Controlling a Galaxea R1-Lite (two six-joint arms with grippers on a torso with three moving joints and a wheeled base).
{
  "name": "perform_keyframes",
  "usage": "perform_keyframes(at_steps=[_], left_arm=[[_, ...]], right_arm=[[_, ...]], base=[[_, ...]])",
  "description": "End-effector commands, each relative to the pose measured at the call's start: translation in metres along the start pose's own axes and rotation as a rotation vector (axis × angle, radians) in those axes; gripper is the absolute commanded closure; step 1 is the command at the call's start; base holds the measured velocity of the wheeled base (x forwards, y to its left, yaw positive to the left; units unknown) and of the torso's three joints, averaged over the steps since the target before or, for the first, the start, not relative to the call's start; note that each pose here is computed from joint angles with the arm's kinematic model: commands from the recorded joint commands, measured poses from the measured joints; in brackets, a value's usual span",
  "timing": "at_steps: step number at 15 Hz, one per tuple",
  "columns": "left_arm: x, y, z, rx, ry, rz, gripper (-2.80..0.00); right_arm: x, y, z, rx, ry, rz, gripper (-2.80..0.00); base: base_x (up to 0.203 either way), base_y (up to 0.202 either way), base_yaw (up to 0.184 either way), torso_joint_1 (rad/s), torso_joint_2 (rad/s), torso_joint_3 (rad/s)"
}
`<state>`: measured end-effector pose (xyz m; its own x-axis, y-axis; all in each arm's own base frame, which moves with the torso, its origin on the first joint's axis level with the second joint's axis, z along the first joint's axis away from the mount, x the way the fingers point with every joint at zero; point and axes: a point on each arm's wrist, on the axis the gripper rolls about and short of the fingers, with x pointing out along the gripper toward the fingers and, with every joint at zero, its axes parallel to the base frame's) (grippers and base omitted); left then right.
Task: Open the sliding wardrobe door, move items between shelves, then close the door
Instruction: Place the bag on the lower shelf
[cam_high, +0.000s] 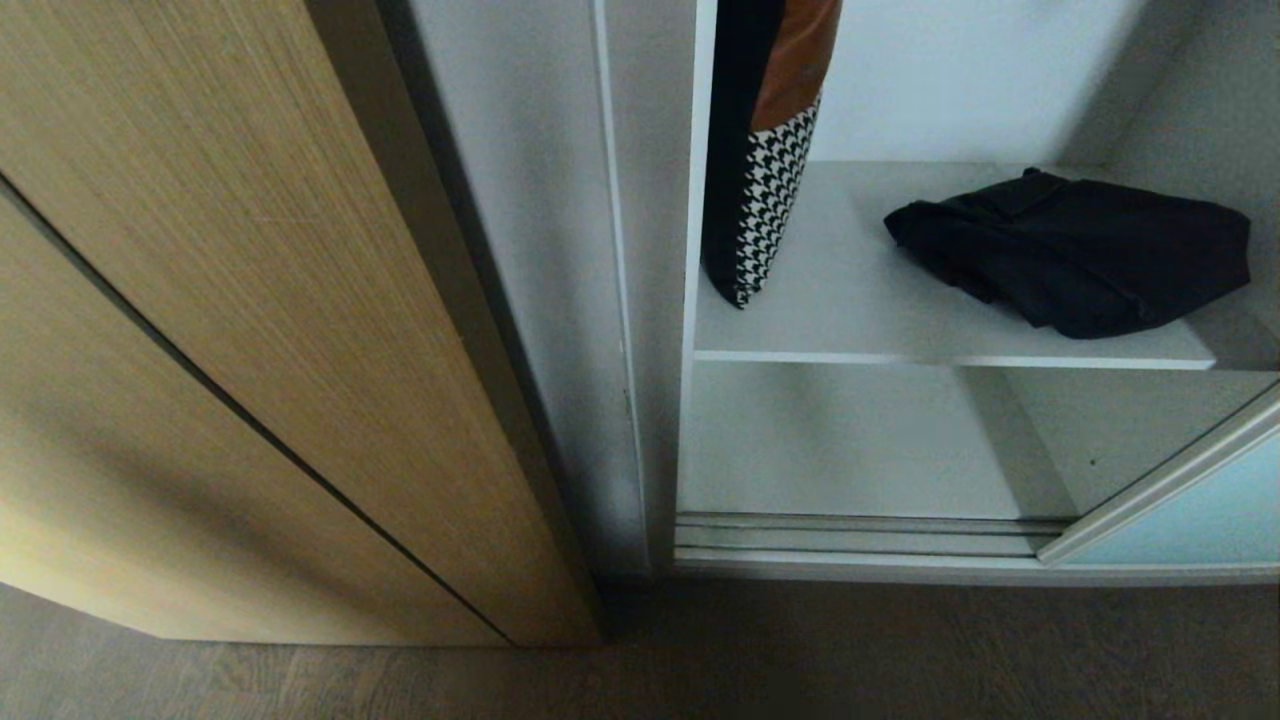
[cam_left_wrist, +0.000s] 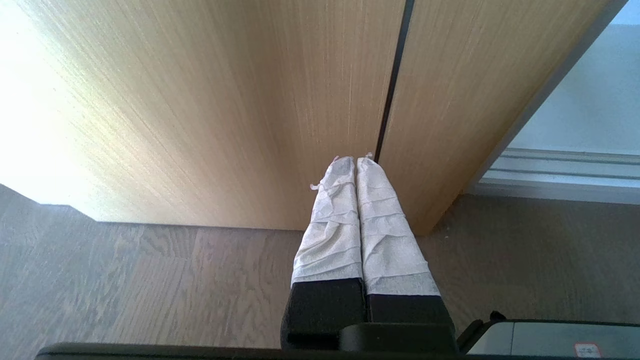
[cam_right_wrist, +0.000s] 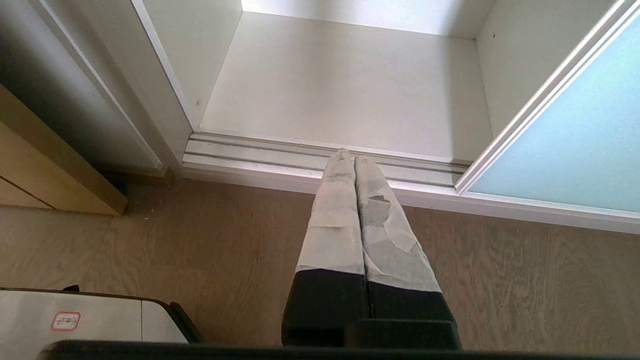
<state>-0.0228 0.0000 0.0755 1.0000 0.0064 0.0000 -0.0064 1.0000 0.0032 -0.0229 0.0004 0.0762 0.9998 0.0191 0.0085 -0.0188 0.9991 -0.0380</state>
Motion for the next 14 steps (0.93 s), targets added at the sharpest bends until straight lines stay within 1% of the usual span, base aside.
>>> perform_keyframes(at_steps=[1,6,14], left_arm=[[0.0001,0.0000,0.0000,0.000,0.002,0.001,0.00],[0.0000,0.0001,0.0003,0.000,0.002,0.003,0.00],[0.0000,0.0001,0.0003,0.000,0.002,0.003,0.00]], right_arm=[[0.0000,0.0000,0.0000,0.000,-0.001,0.001,0.00],[0.0000,0.0000,0.0000,0.000,-0.001,0.001,0.00],[0.0000,0.0000,0.0000,0.000,-0.001,0.001,0.00]], base=[[0.000,0.000,0.000,0.000,0.00,0.000],[0.000,0.000,0.000,0.000,0.00,-0.010],[0.000,0.000,0.000,0.002,0.00,-0.173]])
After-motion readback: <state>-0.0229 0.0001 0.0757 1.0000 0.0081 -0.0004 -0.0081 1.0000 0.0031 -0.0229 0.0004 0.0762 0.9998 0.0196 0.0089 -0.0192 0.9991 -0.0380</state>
